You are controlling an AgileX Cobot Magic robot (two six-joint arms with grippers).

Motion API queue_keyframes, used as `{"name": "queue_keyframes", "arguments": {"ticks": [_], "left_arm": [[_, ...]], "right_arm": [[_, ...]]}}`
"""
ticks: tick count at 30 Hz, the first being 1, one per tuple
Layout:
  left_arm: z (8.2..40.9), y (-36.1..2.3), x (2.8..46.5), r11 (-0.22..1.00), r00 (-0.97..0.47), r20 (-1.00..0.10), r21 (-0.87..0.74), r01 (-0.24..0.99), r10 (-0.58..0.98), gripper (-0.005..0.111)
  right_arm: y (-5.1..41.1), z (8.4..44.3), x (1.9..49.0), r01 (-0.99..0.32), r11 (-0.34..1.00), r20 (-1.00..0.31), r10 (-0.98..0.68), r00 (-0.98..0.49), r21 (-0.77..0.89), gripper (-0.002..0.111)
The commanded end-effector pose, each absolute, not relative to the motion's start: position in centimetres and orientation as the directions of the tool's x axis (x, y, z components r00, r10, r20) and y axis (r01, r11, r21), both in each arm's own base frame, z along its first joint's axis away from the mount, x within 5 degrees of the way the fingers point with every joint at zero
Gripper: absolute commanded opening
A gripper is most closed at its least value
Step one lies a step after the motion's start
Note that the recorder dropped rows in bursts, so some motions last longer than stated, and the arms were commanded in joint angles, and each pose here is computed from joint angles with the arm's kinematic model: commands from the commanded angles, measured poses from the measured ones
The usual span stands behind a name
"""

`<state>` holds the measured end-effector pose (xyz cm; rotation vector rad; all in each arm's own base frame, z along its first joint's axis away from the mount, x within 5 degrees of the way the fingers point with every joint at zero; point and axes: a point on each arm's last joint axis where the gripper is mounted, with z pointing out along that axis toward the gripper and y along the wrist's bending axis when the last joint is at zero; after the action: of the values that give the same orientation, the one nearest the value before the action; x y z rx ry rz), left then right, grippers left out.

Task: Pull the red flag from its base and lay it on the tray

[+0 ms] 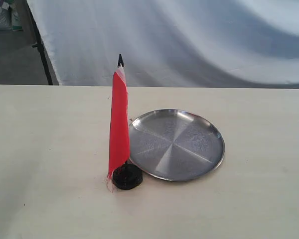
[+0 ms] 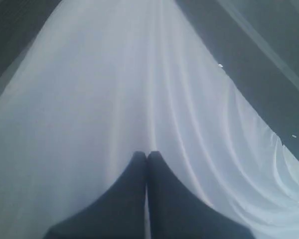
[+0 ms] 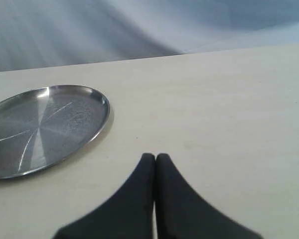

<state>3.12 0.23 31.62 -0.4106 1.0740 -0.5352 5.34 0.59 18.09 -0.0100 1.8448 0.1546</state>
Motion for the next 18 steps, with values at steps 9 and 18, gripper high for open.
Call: {"name": "queue_keyframes", "arguments": {"ticks": [9, 18], "left_arm": [[37.9, -2.5, 14.1, 0.979, -0.266, -0.961, -0.116, 0.167, -0.068, 0.0], [32.3, -8.8, 21.7, 0.918, -0.515, -0.85, -0.114, 0.379, 0.108, 0.0]], "right_arm": [[0.6, 18.2, 5.3, -0.086, 0.992, -0.961, 0.069, -0.267, 0.095, 0.0], [0.6, 18.2, 5.3, -0.086, 0.992, -0.961, 0.069, -0.267, 0.095, 0.0]]}}
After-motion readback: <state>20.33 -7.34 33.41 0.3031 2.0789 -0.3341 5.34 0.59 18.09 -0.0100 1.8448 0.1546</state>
